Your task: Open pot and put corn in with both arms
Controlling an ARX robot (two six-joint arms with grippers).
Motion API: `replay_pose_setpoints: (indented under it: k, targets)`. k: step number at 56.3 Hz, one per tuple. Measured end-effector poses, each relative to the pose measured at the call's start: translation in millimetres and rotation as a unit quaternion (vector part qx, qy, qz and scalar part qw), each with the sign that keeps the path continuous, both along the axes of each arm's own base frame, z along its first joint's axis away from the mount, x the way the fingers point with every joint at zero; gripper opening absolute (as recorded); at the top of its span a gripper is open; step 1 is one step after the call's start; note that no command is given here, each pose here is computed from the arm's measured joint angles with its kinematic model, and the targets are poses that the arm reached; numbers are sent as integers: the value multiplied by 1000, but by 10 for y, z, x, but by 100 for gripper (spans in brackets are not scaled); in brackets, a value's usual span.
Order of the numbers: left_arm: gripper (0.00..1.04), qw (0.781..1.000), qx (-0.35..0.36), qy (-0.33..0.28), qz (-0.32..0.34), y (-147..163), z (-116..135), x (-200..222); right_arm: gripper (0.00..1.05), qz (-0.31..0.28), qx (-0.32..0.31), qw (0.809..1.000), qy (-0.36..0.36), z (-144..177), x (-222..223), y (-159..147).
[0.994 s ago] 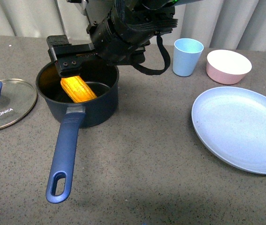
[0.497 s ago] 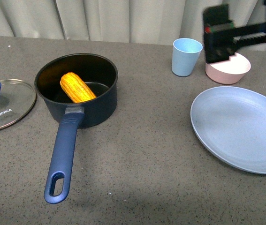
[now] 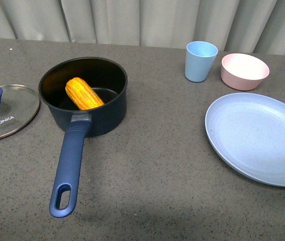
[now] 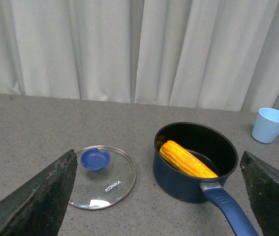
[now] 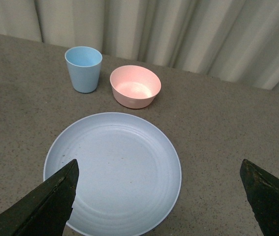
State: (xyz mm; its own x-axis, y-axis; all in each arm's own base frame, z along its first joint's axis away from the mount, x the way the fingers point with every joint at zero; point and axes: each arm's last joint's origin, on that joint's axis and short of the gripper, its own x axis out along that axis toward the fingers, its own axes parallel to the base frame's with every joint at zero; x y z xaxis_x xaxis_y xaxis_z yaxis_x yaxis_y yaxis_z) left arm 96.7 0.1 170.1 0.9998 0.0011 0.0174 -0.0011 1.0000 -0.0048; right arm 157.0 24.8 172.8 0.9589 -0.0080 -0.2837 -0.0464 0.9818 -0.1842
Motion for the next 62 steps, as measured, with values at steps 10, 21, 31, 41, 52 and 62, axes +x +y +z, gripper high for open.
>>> replay_pose_setpoints:
  k: [10,21,31,41,52,62]
  targets:
    - [98,1000,0,0,0,0,0,0,95,3,-16,1000,-10,-152,-341,9]
    - [98,1000,0,0,0,0,0,0,95,20,-12,998,-52,-182,-506,-23]
    - [98,1000,0,0,0,0,0,0,95,23,-3,997,-69,-154,-519,-26]
    - [98,1000,0,0,0,0,0,0,66,2,75,986,-146,-63,-597,-83]
    - [98,1000,0,0,0,-1,0,0,30,13,91,986,-141,-77,-594,-174]
    - [98,1000,0,0,0,-1,-1,0,1,-7,90,985,-144,-76,-594,-244]
